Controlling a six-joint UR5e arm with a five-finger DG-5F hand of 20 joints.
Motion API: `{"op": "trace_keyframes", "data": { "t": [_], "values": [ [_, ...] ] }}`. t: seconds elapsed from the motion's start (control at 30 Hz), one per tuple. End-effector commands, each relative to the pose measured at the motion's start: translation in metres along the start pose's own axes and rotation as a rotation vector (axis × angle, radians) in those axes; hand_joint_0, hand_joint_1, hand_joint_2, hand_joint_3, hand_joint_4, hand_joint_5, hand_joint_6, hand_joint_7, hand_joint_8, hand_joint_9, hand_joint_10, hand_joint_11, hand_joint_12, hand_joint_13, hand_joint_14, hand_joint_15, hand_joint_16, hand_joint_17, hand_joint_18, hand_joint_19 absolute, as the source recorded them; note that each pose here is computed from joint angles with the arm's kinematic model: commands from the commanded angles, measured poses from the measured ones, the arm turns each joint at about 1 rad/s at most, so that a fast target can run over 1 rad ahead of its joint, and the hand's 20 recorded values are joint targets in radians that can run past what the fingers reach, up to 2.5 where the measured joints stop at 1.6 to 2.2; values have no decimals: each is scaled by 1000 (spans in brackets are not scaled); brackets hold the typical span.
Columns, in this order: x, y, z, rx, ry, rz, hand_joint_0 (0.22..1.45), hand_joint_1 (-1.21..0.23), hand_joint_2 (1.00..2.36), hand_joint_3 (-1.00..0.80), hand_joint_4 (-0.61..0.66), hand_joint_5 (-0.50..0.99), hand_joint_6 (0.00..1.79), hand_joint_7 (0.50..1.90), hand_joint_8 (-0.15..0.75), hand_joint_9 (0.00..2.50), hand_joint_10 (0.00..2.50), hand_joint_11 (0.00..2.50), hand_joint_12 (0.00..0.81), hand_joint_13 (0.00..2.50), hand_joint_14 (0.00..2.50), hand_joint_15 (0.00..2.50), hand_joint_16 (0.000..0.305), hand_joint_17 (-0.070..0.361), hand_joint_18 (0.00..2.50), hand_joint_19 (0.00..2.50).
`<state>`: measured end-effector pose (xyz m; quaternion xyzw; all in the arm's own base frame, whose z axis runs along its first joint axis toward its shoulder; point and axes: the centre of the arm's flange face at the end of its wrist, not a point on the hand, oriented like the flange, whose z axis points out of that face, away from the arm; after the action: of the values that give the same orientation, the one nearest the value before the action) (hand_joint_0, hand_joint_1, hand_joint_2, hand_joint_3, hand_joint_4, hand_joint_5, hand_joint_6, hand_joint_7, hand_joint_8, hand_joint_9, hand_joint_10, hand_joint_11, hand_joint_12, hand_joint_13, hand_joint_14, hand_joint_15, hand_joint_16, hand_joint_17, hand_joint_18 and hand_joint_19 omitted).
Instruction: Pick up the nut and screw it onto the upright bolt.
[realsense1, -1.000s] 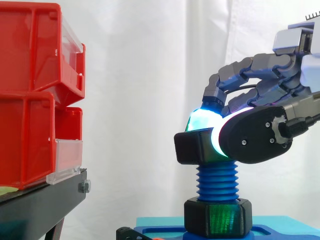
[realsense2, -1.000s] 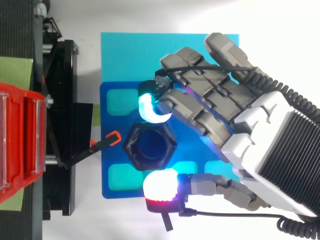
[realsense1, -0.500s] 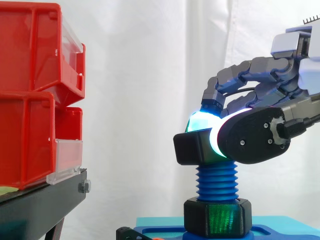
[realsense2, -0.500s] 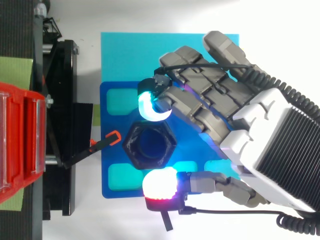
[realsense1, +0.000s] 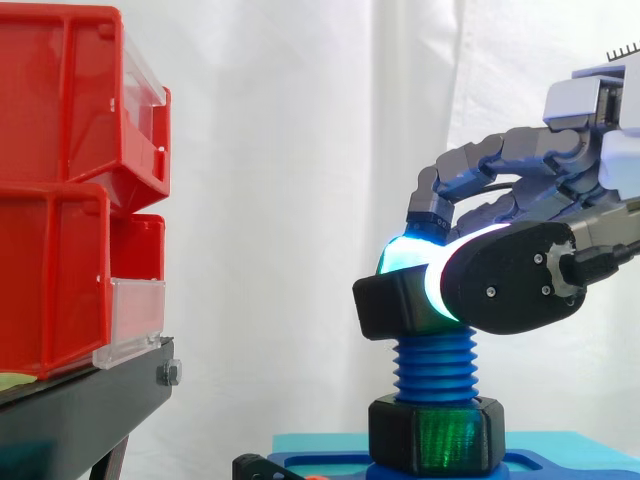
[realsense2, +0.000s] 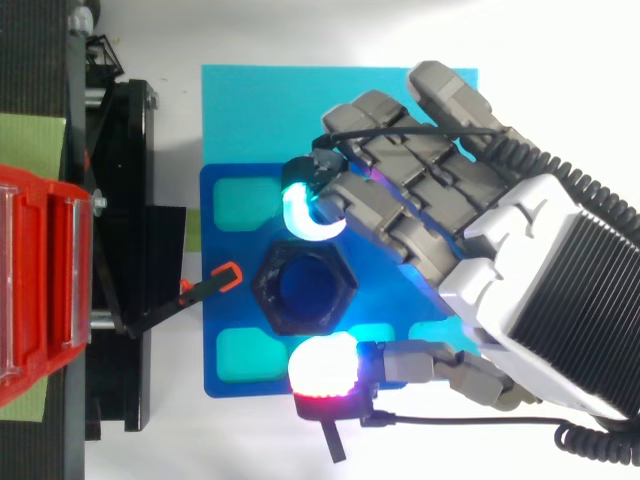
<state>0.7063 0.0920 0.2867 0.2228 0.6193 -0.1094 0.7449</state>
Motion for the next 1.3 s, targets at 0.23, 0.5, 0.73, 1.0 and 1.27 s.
{"op": "trace_keyframes", "data": {
  "t": [0.23,0.5,0.73,1.0,1.27],
  "values": [
    [0,2,0,-22,0,2,514,-631,1000,-500,271,-123,515,1199,283,564,0,0,269,519,0,0,27,60,295,0],
    [-3,4,1,-19,-2,5,515,-629,1000,-500,265,-122,515,1198,281,562,0,0,268,516,0,0,27,60,293,0],
    [-3,2,1,-23,18,-18,515,-630,1000,-500,268,-122,514,1198,280,563,0,0,265,514,0,0,27,60,294,0],
    [-2,-2,0,-20,36,-18,515,-628,1000,-500,269,-122,514,1199,281,565,0,0,263,513,0,0,26,60,295,0],
    [1,-14,1,-7,72,-7,516,-628,1000,-500,267,-122,514,1204,280,564,0,0,262,511,0,0,27,60,295,0]
  ]
}}
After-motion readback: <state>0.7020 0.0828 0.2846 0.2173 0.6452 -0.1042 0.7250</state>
